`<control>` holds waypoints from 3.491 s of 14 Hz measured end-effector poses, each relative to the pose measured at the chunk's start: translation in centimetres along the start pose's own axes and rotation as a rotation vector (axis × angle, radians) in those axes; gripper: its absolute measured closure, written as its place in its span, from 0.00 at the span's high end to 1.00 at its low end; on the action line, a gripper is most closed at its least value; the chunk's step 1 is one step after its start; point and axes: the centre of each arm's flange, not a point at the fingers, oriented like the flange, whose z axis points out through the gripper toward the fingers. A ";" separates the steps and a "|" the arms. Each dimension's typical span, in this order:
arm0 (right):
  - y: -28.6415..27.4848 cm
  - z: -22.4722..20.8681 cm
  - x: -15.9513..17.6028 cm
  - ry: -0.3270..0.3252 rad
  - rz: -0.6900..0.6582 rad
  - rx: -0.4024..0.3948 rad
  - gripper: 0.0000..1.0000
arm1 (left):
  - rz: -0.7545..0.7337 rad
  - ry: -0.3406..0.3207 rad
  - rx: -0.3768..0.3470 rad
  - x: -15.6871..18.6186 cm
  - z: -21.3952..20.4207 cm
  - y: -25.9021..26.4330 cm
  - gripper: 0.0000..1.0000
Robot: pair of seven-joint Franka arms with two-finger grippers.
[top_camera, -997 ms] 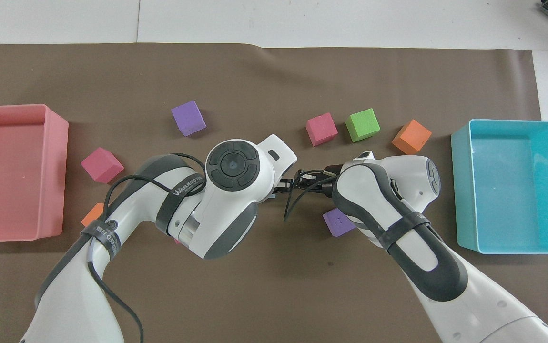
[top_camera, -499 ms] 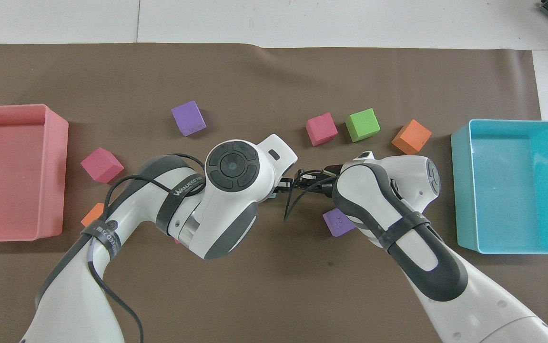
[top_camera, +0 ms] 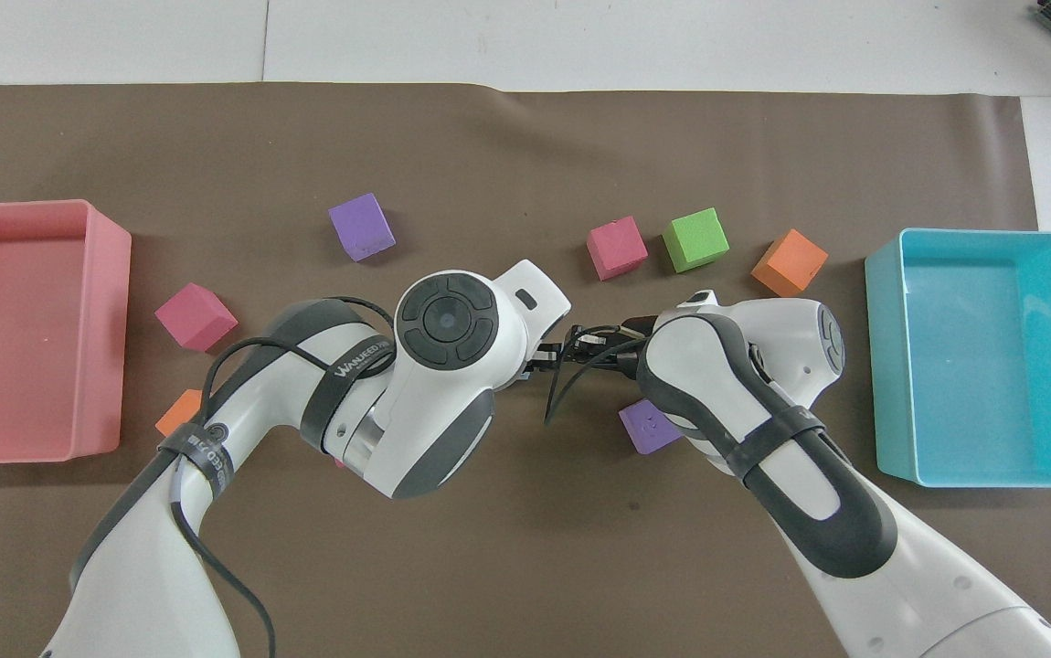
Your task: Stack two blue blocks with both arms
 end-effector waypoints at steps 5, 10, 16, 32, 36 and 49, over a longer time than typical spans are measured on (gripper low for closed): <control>0.0 0.0 0.0 0.000 0.000 0.000 0.01 | 0.001 0.000 0.000 0.0 0.0 0.1 0.58; 0.0 0.0 0.0 0.000 0.000 0.000 0.01 | 0.002 0.000 -0.001 -0.1 0.0 0.1 0.58; 0.0 0.0 0.0 0.000 0.000 0.000 0.01 | 0.002 0.000 -0.001 -0.1 0.0 0.1 0.60; -0.7 -1.2 1.0 0.005 -0.093 -0.057 0.80 | -0.013 0.026 -0.017 0.5 -0.8 0.0 1.00; -1.2 -2.9 1.7 0.016 -0.177 -0.119 1.00 | -0.051 0.049 -0.063 1.6 -3.0 -0.1 1.00; -3.3 -23.6 4.4 -0.064 -0.102 -0.629 1.00 | -0.164 0.056 0.027 3.0 -18.9 -18.5 1.00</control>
